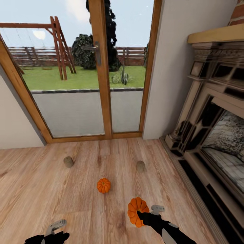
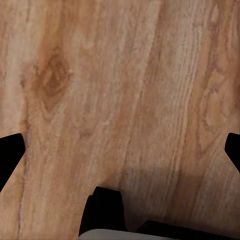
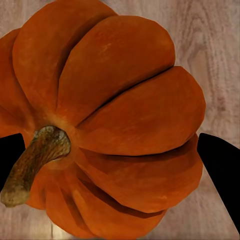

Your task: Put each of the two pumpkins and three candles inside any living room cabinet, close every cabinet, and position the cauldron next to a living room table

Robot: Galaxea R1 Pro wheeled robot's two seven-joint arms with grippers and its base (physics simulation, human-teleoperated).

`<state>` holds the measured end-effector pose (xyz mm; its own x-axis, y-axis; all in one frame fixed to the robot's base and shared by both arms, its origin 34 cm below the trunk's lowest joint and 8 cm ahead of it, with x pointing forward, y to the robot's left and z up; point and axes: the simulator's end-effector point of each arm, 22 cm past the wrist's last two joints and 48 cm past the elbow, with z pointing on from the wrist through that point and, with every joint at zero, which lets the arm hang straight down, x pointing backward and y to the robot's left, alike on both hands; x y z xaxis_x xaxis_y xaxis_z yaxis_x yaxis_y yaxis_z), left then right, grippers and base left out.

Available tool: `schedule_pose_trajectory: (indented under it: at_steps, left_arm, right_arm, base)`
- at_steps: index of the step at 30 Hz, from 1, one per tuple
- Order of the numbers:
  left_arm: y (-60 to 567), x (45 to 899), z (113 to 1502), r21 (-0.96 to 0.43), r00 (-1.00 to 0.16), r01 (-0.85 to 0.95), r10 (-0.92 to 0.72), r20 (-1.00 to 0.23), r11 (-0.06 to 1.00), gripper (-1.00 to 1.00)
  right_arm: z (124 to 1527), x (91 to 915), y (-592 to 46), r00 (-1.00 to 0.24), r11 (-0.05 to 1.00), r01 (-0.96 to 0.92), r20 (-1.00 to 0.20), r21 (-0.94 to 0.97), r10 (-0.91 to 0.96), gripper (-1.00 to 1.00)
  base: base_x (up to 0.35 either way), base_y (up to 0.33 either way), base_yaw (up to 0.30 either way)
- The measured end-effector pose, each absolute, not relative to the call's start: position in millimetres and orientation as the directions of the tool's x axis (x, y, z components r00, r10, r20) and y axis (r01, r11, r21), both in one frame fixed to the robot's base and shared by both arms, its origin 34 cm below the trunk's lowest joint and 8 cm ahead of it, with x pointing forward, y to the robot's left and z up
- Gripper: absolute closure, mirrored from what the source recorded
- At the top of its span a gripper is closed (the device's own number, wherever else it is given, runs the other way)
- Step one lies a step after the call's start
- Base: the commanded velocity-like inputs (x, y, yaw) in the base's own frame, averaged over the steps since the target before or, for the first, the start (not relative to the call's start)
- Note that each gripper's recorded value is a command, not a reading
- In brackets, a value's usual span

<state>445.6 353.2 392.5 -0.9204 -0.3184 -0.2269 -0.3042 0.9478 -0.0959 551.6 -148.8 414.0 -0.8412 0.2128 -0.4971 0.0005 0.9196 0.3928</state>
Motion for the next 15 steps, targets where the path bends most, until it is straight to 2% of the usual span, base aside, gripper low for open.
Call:
schedule_pose_trajectory:
  at_steps: [15]
  left_arm:
    - [352.3, 449.2, 421.7, -0.097, -0.921, -0.304, -0.319, -0.225, 0.948, -1.00]
  right_arm:
    - [443.2, 555.4, -148.9, -0.841, 0.920, 0.001, -0.497, 0.393, 0.213, 1.00]
  base:
    - [0.000, 0.000, 0.000]
